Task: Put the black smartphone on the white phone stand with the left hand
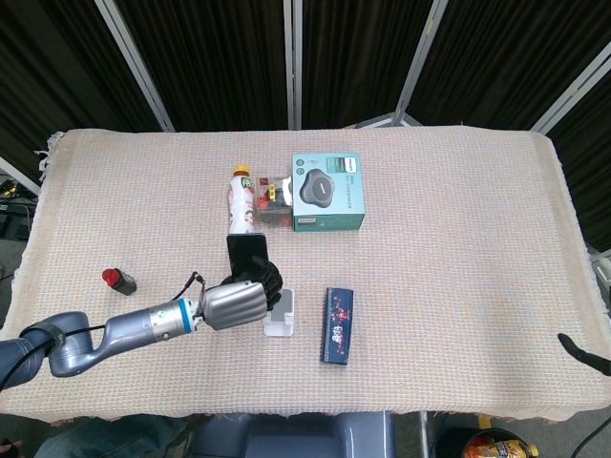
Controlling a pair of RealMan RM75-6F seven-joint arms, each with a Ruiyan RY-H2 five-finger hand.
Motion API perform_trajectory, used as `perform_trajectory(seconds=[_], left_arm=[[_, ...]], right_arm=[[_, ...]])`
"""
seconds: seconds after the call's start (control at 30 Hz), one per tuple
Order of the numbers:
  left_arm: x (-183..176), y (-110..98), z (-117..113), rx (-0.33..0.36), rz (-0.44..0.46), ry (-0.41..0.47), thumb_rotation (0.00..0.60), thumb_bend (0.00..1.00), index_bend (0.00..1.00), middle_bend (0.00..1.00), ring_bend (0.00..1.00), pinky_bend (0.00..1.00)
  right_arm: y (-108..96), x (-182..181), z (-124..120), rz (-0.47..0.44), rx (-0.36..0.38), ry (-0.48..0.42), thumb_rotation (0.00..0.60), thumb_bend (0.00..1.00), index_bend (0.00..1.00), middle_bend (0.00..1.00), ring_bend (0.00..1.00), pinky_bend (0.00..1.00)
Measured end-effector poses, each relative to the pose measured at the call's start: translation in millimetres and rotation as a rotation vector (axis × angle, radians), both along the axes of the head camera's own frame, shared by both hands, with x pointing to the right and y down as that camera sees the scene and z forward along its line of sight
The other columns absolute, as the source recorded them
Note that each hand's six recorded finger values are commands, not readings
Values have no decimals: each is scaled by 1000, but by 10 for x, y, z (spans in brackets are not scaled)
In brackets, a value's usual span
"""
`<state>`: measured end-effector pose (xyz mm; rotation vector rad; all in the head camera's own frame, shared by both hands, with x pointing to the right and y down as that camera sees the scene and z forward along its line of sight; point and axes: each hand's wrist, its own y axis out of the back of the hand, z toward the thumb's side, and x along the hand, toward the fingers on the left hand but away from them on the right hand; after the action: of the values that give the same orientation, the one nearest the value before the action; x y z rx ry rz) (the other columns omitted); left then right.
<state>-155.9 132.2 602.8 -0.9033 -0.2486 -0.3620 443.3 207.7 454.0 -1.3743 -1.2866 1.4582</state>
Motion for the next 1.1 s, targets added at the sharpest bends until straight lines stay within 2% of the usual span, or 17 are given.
perform_trajectory(seconds=[0.27, 0.57, 1.1], left_arm=[[302, 139, 28, 71, 60, -43, 600, 0, 596, 467, 522, 446], [434, 277, 116, 128, 97, -76, 600, 0, 595, 465, 522, 446], [500, 390, 265, 199, 61, -107, 600, 0, 591, 460, 521, 446]], right_arm=[[10, 48, -47, 7, 7, -13, 600, 0, 0, 0, 0, 0], [12, 66, -74, 9, 10, -23, 600, 0, 0, 0, 0, 0], [15, 84, -93, 12, 12, -31, 600, 0, 0, 0, 0, 0]])
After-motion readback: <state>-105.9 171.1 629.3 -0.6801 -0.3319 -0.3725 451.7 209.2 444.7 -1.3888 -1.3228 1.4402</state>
